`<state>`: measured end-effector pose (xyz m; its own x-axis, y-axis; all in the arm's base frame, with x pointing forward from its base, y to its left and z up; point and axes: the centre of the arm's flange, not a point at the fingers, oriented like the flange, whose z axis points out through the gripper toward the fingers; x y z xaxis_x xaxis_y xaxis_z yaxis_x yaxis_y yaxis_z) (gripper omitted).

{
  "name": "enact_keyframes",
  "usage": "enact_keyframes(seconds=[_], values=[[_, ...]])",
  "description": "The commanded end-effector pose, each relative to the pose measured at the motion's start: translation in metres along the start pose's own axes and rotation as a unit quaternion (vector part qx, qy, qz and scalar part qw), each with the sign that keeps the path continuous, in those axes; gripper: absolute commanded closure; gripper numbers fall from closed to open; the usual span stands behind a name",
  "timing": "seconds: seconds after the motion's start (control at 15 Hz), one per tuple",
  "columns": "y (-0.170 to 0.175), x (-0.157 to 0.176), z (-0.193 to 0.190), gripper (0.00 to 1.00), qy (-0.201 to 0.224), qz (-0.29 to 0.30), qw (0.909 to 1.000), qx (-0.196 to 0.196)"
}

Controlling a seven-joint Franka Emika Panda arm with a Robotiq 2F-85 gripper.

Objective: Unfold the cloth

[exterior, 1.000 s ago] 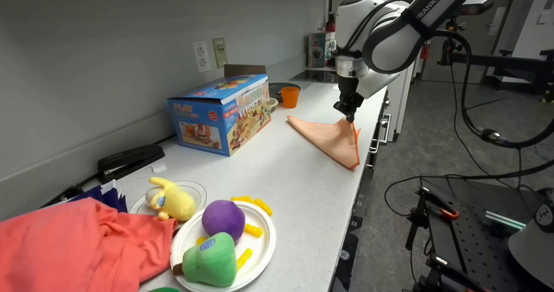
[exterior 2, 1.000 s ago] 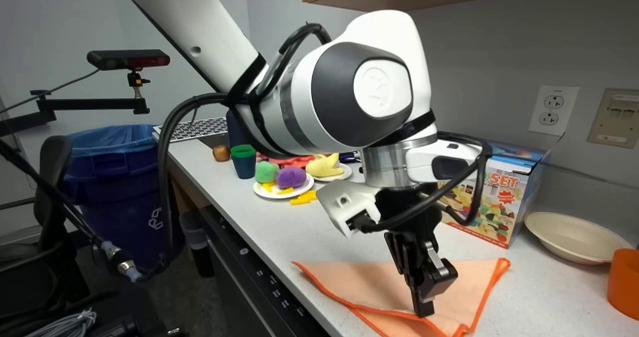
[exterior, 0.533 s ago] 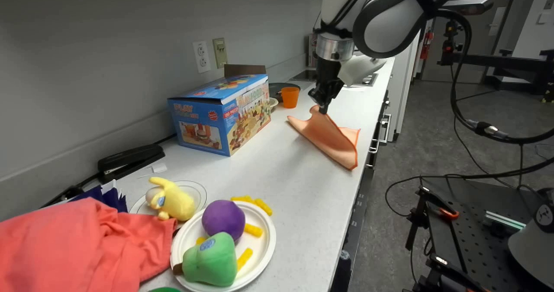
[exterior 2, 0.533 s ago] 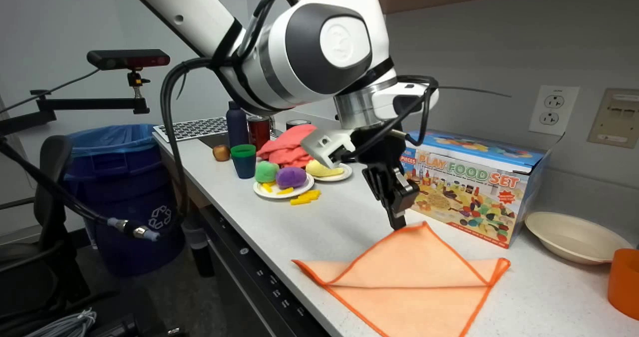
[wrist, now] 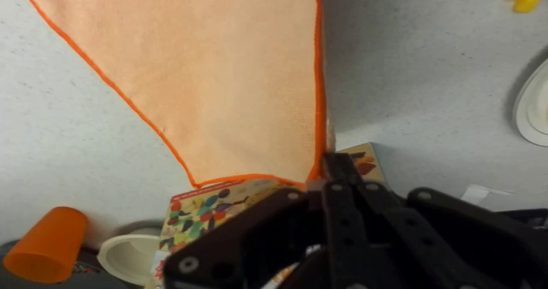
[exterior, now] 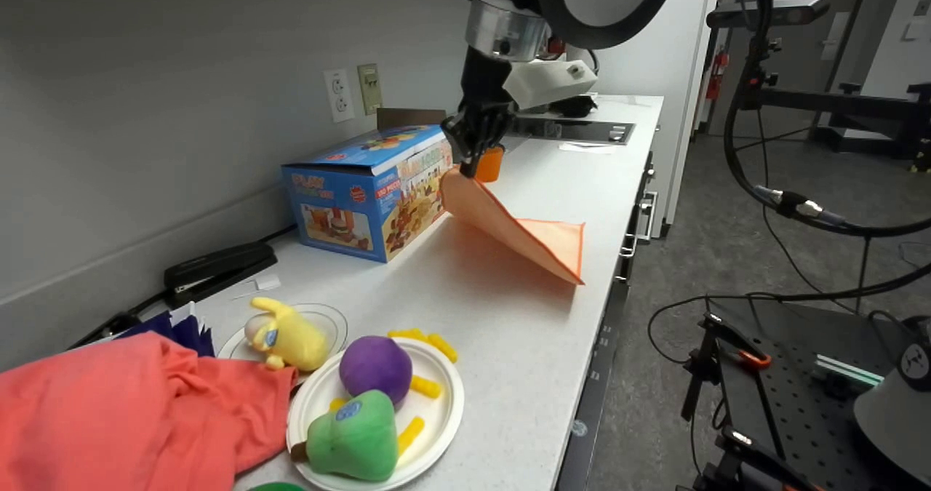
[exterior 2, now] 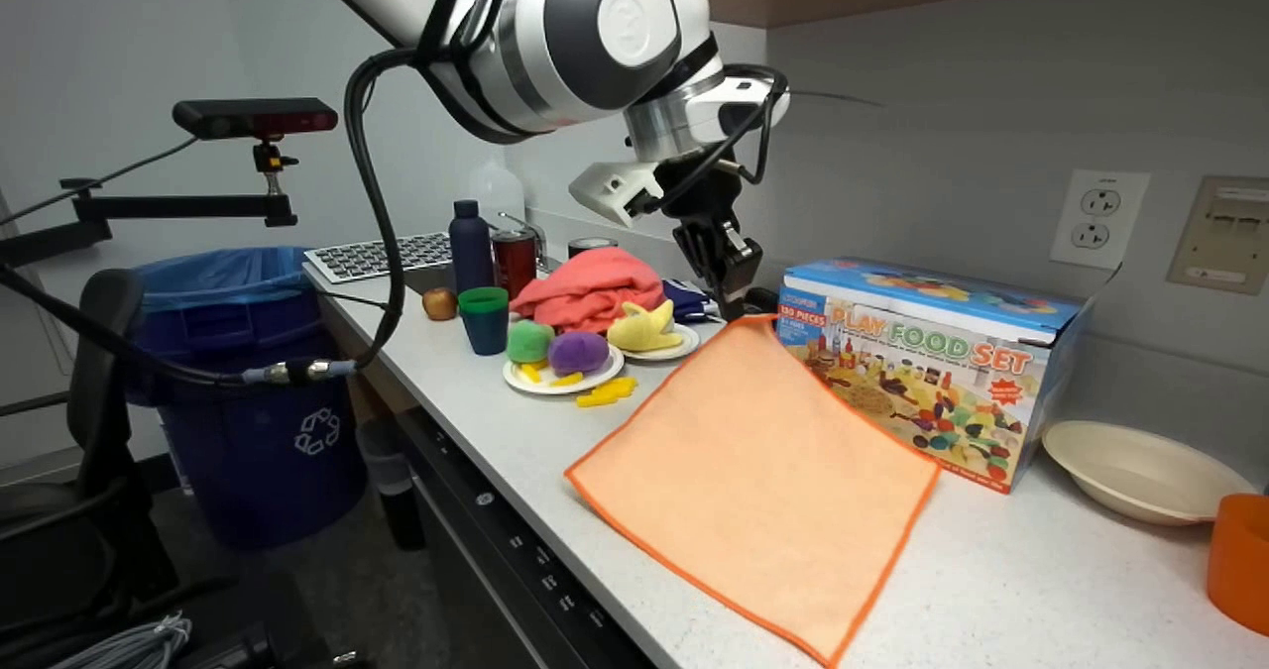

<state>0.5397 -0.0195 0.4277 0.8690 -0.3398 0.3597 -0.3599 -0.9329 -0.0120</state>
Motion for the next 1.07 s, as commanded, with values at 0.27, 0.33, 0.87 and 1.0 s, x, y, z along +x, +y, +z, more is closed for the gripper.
enact_keyframes(seconds=[0.27,0.33,0.87,1.0], values=[[-0.062,0.011,0.032,0.57,-0.032,-0.058,0.9978,0.002],[-0.062,0.012,0.035,0.5,-0.037,-0.058,0.9976,0.001],[-0.015,0.021,0.05,0.0,-0.05,-0.015,0.9986,-0.002],[0.003,0.031,0.068,0.0,-0.071,0.025,0.9972,-0.001]])
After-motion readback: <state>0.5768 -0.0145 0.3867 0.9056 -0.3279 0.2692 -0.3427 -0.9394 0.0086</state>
